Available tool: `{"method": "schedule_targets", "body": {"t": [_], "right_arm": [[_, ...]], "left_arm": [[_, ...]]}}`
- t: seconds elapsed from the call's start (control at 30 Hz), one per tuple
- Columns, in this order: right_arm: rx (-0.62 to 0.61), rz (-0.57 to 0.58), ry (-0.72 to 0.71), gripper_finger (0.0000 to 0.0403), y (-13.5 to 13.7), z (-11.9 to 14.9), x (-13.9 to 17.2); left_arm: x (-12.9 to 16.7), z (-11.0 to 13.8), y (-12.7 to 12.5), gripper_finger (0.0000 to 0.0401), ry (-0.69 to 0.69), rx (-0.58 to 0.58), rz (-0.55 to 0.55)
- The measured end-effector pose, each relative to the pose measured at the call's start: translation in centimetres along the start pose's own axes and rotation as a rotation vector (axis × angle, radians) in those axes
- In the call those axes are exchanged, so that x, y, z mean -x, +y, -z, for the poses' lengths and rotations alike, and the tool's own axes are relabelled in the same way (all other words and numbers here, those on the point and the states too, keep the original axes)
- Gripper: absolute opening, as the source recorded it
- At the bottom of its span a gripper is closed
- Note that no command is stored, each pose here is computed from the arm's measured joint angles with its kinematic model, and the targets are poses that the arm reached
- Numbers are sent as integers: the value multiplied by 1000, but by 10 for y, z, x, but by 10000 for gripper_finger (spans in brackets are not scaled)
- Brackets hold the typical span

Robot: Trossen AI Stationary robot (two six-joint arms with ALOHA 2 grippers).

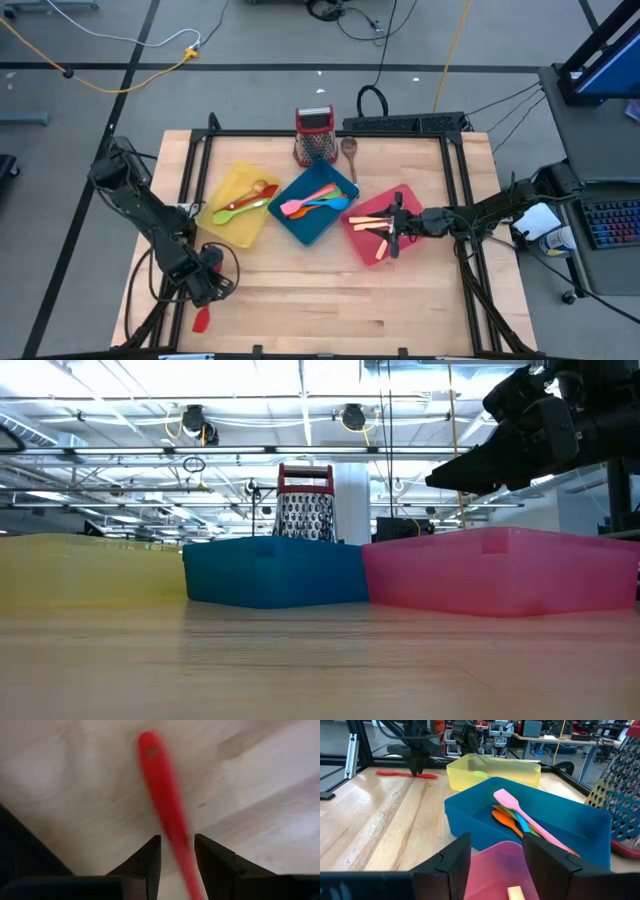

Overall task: Pick & Place Kitchen Items
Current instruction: Put the red spatula into the blue bin

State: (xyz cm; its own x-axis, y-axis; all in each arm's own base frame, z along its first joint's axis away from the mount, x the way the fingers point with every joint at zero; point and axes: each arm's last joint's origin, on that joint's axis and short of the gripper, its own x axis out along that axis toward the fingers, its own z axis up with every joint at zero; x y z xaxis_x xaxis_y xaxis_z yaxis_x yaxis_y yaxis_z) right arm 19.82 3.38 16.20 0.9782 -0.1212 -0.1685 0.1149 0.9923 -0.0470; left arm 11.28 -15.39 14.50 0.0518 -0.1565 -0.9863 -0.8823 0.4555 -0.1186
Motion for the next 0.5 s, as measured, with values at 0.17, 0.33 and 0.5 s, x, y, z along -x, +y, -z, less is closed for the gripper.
{"method": "schedule_targets", "body": {"t": [0.17,0.33,0.5], "right_arm": [[-1,0,-4,171,0,0,0],[18,0,-4,171,0,0,0],[26,0,-4,171,0,0,0]], "left_arm": [[-2,2,3,122,68,-3,-44],[-2,4,0,122,-2,-52,30],[-4,4,-5,106,-85,-65,108]]}}
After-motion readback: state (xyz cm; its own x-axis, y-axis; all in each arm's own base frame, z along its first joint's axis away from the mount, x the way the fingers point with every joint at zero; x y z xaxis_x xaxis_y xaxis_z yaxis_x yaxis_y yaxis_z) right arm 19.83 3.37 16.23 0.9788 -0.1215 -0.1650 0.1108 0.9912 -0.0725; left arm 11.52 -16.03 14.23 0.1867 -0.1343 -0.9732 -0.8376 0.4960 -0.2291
